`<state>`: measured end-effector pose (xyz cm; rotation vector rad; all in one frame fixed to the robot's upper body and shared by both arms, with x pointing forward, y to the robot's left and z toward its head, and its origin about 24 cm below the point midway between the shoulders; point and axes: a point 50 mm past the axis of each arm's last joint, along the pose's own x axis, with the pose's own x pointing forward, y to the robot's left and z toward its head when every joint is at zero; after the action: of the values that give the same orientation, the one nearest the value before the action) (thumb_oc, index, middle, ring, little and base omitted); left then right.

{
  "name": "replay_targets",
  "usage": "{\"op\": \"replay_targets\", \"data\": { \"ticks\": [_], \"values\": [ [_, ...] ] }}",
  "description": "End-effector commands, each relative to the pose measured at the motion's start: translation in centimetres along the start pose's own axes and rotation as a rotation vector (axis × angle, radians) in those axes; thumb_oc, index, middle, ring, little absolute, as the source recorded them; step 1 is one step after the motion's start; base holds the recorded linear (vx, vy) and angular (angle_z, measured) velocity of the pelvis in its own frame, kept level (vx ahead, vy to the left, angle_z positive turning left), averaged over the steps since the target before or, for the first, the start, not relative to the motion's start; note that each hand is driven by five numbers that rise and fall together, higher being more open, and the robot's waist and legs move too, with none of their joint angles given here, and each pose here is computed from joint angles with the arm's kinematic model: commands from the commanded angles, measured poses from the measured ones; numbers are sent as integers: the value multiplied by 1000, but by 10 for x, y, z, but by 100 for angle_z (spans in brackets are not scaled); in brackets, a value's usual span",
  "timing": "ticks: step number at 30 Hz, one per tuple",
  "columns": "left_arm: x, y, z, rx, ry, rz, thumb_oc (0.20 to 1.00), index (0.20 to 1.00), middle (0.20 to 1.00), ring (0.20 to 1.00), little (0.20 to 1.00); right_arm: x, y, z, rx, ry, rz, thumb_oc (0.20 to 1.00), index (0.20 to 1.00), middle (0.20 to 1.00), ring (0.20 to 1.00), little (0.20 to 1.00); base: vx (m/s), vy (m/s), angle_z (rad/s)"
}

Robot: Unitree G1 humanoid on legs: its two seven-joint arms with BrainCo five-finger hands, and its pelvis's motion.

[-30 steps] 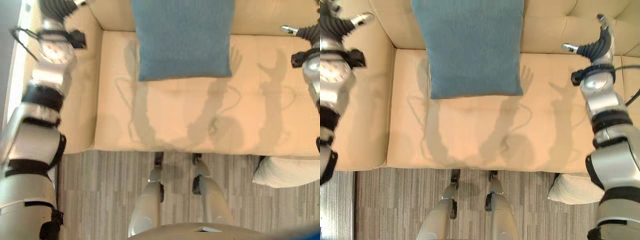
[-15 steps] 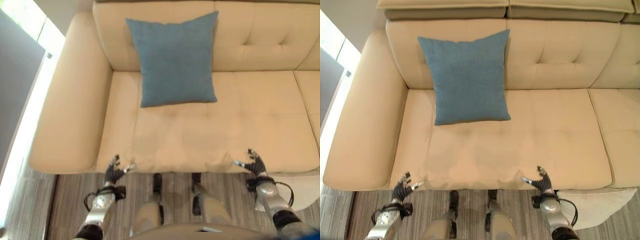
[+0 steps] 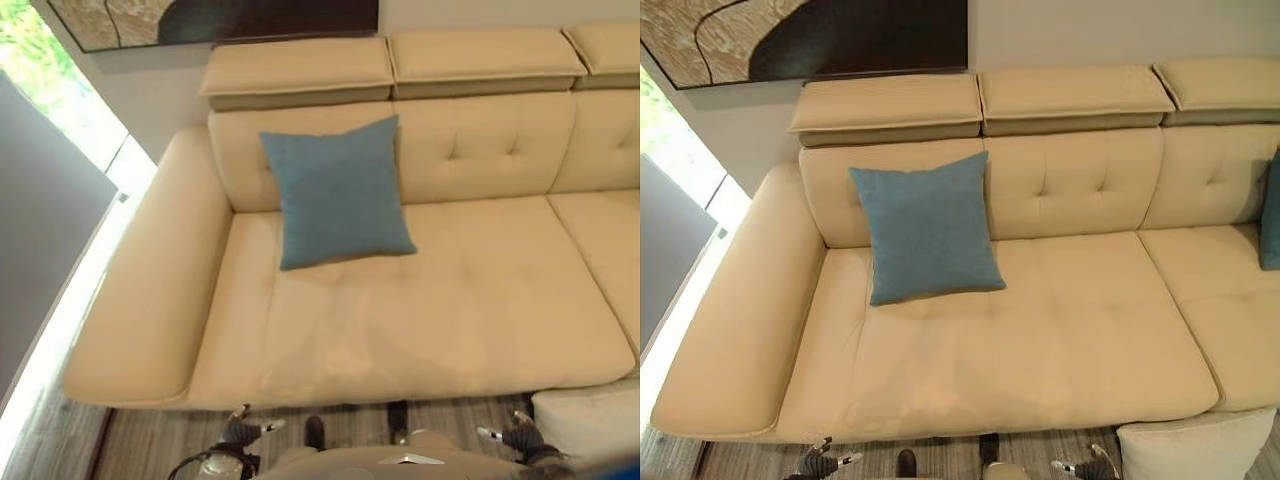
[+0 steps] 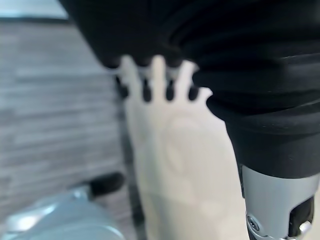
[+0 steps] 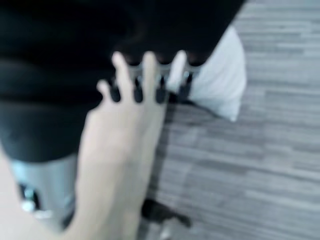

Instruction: Pick up all the scattered cushions and arrange them neatly on the sofa.

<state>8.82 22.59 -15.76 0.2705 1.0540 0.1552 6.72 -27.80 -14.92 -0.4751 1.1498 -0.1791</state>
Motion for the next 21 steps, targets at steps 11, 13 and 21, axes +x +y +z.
{"op": "replay_targets", "data": {
  "ticks": [11, 13, 21],
  "values": [
    [12, 10, 52, 49, -145, -10, 1000, 1000, 1000, 1000, 1000, 12, -7, 47, -34, -81, 2, 1000, 1000, 1000, 1000, 1000, -160, 128, -32],
    [13, 11, 53, 46, -146, -4, 1000, 1000, 1000, 1000, 1000, 12, -4, 52, -36, -92, 7, 1000, 1000, 1000, 1000, 1000, -163, 136, -115],
    [14, 21, 49, 101, -117, 5, 1000, 1000, 1000, 1000, 1000, 13, 5, 60, -30, -98, 28, 1000, 1000, 1000, 1000, 1000, -240, 73, -74]
  ]
}}
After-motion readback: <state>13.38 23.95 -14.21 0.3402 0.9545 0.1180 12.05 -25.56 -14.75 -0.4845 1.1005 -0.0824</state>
